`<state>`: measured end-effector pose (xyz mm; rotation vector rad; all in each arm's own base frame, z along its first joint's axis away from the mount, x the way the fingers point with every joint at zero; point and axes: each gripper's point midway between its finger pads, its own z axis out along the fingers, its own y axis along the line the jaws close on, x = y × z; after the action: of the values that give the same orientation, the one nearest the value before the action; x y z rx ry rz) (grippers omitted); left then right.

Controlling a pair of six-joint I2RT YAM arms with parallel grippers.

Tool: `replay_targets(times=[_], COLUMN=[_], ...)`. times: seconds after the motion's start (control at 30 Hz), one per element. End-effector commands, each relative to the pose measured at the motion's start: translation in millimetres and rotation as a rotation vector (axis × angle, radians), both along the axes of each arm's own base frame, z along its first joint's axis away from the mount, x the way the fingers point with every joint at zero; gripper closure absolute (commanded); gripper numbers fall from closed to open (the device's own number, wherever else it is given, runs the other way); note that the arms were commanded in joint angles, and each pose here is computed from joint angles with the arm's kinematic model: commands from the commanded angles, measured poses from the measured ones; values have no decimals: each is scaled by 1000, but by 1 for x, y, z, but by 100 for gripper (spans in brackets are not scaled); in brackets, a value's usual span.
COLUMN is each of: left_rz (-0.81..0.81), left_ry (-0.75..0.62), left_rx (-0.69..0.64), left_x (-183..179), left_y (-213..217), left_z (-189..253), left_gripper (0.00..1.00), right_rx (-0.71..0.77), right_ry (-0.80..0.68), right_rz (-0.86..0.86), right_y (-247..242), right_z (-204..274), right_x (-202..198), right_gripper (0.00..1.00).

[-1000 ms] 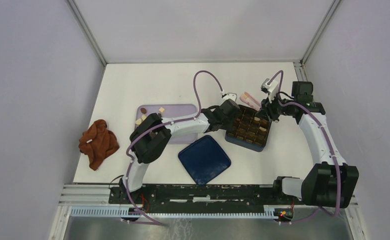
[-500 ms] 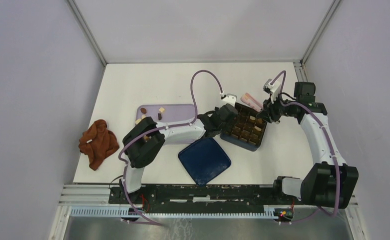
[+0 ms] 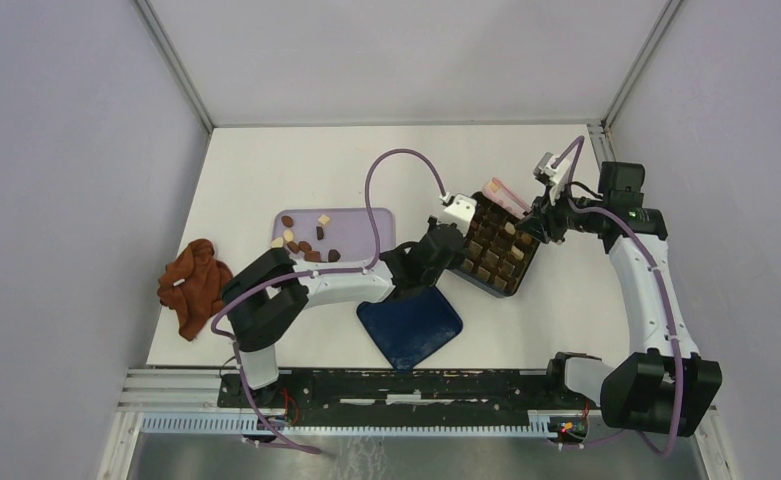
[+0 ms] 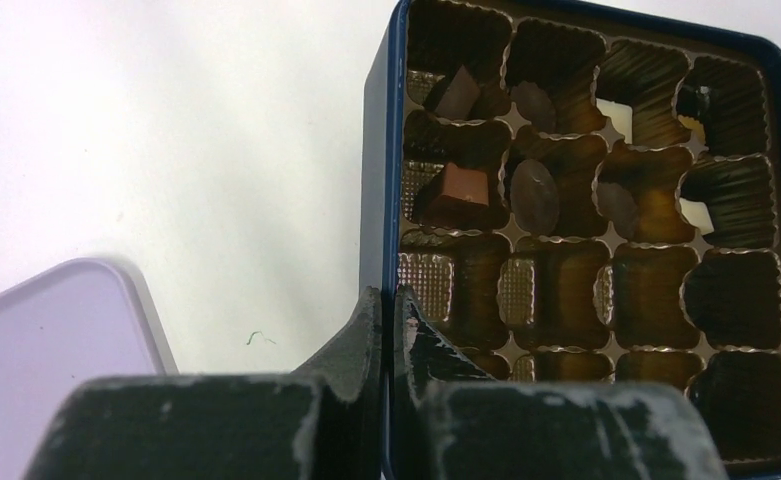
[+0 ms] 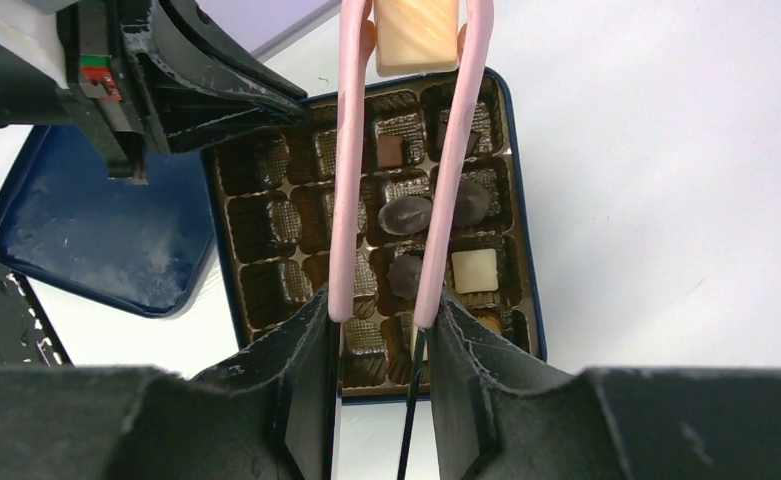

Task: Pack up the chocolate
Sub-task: Place the fake chocolate in the packing box.

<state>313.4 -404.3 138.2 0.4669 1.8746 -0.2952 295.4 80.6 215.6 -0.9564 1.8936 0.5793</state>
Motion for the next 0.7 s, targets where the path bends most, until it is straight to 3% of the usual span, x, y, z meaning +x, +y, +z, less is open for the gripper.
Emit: replay_targets(times=[0.0, 0.4, 0.67], left_rz=[26, 24, 20], left_ry=[-202, -262, -87], left_rx=[-222, -267, -252], left_x=[13, 14, 18], left_y=[-6, -7, -30], left_z=[85, 87, 46], left_gripper=[98, 98, 98], right_rx=[9, -14, -28], right_ry=[-83, -81, -27], right_rz=[38, 27, 34], right_y=[4, -2, -4], right_z=[27, 20, -2], right_x=[-5, -13, -18], right_gripper=[86, 85, 85])
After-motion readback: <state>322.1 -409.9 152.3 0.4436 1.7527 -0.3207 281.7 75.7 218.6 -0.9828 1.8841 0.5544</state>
